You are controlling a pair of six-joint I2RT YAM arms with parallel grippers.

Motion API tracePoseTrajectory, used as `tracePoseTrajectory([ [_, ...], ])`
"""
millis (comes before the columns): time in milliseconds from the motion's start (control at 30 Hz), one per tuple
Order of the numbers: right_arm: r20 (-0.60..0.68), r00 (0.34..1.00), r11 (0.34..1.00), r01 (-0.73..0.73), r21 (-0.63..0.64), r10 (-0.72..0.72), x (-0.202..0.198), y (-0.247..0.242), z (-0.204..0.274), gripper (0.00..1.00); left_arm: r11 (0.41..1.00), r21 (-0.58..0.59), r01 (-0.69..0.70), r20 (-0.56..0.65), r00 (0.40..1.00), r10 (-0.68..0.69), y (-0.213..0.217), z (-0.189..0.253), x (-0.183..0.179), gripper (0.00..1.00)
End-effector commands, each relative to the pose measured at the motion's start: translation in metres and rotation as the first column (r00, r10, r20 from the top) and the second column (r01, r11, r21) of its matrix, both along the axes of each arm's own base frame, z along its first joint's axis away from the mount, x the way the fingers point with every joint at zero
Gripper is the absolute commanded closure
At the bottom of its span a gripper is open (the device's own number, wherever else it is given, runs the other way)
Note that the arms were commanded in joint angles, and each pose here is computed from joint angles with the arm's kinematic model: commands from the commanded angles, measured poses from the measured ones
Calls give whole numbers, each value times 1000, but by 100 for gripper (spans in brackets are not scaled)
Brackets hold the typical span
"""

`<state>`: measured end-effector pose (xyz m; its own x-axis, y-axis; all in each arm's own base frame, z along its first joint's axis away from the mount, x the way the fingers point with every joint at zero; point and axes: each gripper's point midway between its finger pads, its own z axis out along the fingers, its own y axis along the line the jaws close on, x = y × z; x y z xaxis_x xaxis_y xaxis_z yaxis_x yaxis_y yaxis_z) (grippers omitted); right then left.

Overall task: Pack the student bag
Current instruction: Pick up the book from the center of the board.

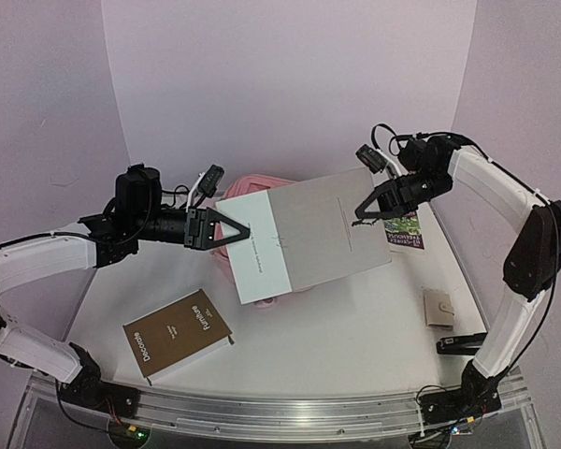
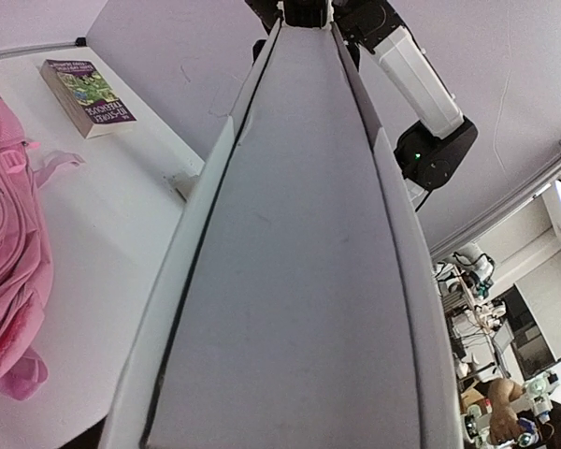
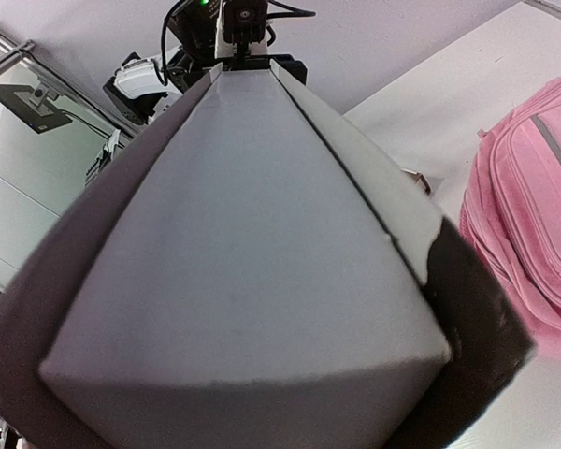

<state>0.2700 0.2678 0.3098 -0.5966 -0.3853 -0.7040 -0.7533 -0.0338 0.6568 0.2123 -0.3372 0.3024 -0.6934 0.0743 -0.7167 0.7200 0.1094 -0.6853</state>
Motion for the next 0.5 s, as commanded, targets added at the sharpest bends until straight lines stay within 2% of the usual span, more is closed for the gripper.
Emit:
tracePoseTrajectory([
  [0,-78,997,999,-2,40,5,-9,-1,18,85,994,-96,48,11,999,-47,-5,12,-1,43],
  [100,-84,996,999,0,40,4,-7,0,18,85,990,-126,62,4,998,-62,-7,14,-2,45],
  [367,-90,996,999,3,34,0,0,2,16,84,986,-143,82,-10,996,-84,-12,11,-4,41],
  [467,-100,995,999,3,35,1,2,3,15,84,984,-153,91,-6,996,-93,-16,12,-5,45],
])
